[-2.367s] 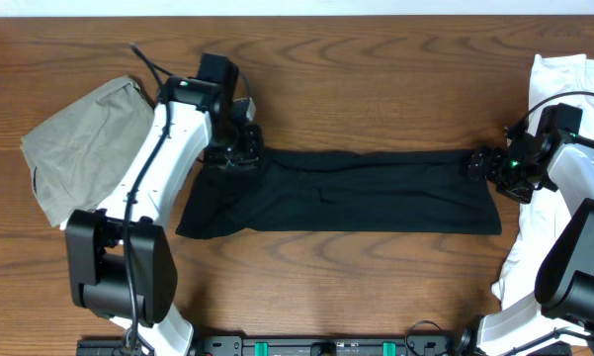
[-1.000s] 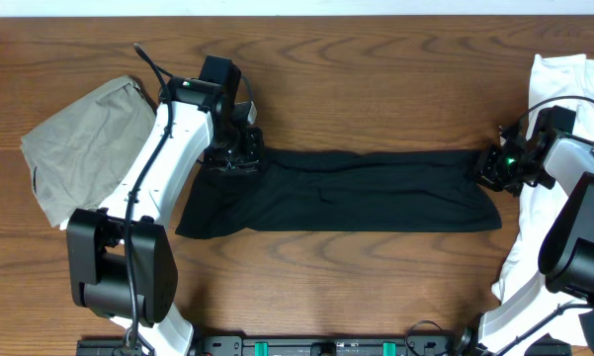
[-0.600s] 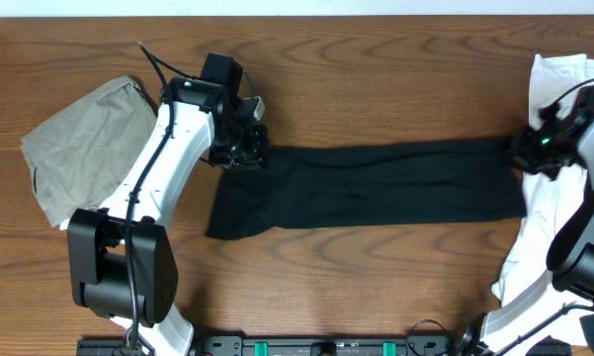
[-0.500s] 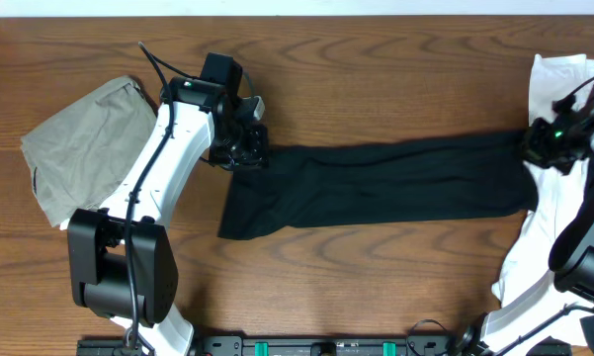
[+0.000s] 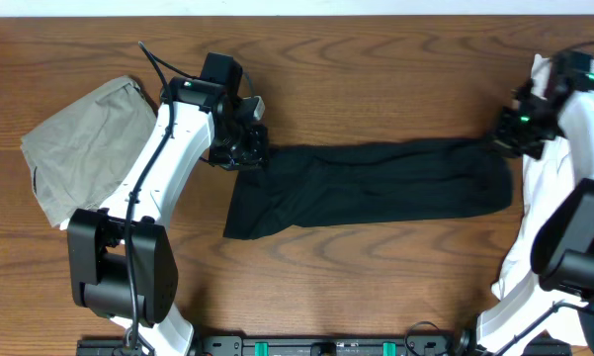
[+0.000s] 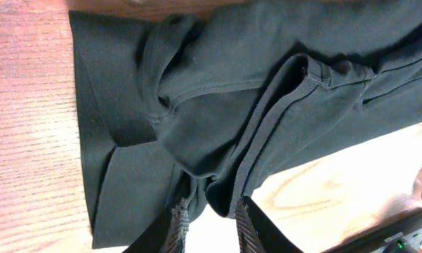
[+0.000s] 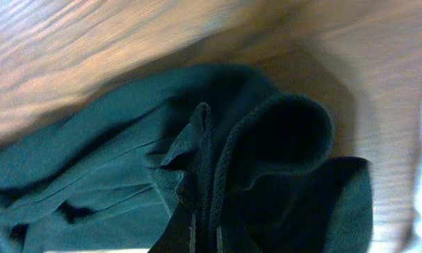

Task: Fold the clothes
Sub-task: 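Grasp the strip's right end with the right gripper, then fold the right end leftward over the strip with the right gripper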

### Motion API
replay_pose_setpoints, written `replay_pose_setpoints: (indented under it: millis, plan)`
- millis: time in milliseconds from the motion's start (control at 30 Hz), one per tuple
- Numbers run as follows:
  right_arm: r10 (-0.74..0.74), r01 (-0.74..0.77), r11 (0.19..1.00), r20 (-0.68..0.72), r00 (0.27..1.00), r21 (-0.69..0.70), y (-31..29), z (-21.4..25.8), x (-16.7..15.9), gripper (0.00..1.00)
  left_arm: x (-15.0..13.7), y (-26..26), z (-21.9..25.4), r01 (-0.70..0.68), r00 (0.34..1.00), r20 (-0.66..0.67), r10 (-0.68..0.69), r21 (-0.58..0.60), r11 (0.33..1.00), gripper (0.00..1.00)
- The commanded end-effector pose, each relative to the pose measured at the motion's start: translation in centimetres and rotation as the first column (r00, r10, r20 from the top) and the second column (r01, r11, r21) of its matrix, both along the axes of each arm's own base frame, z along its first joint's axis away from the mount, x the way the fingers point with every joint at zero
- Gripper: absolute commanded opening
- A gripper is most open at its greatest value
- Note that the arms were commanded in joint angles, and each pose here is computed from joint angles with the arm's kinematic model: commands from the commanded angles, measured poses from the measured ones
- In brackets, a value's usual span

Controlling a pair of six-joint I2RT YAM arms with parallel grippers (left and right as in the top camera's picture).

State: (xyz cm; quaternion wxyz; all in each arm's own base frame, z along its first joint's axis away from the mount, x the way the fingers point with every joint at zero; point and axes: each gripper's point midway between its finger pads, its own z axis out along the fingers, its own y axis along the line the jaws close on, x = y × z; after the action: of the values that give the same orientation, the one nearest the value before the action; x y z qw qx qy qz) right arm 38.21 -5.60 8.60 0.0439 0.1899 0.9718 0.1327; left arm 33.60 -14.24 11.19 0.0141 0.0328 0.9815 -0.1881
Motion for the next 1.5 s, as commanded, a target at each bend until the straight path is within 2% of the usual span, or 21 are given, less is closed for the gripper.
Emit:
replay_pose_setpoints:
  millis: [0, 200, 567, 1000, 1100, 1167, 1233, 1367, 1467]
  plan:
    - [0.040, -0.040, 0.999, 0.032, 0.999, -0.002, 3.8, 1.8, 0.8, 0.01, -0.1, -0.2, 0.9, 0.022, 0.999, 0.024, -0.022, -0.014, 1.000, 0.26]
    - [0.095, -0.095, 0.993, -0.011, 0.995, -0.072, 9.8, 1.5, 0.4, 0.01, -0.1, -0.2, 0.9, 0.022, 0.999, 0.025, -0.022, -0.014, 1.000, 0.26]
    - [0.152, -0.152, 0.963, -0.017, 0.988, -0.221, 16.6, 1.1, -0.9, 0.01, 0.0, -0.3, 0.9, 0.022, 0.999, 0.031, -0.022, -0.015, 1.000, 0.26]
    - [0.258, -0.242, 0.947, 0.051, 0.965, -0.211, 22.1, 0.3, -1.2, 0.01, -0.1, -0.2, 0.9, 0.022, 0.999, 0.027, -0.022, -0.014, 1.000, 0.27]
    - [0.276, -0.259, 0.943, 0.054, 0.960, -0.210, 22.8, 0.3, -1.5, 0.11, -0.2, -0.2, 0.8, 0.022, 0.999, 0.024, -0.022, -0.014, 1.000, 0.26]
    - [0.285, -0.269, 0.940, 0.053, 0.957, -0.210, 23.1, 0.3, -1.7, 0.12, -0.2, -0.2, 0.8, 0.022, 0.999, 0.024, -0.022, -0.014, 1.000, 0.26]
    - [0.300, -0.284, 0.935, 0.047, 0.953, -0.212, 23.4, 0.2, -2.0, 0.18, -0.2, -0.2, 0.8, 0.022, 0.999, 0.024, -0.022, -0.014, 1.000, 0.26]
    - [0.346, -0.333, 0.915, 0.018, 0.938, -0.227, 23.3, 0.1, -2.8, 0.23, -0.2, -0.2, 0.8, 0.022, 0.999, 0.024, -0.022, -0.014, 1.000, 0.27]
    - [0.328, -0.315, 0.900, -0.007, 0.945, -0.301, 21.4, 0.1, -2.8, 0.22, -0.2, -0.2, 0.8, 0.022, 0.999, 0.024, -0.022, -0.014, 1.000, 0.26]
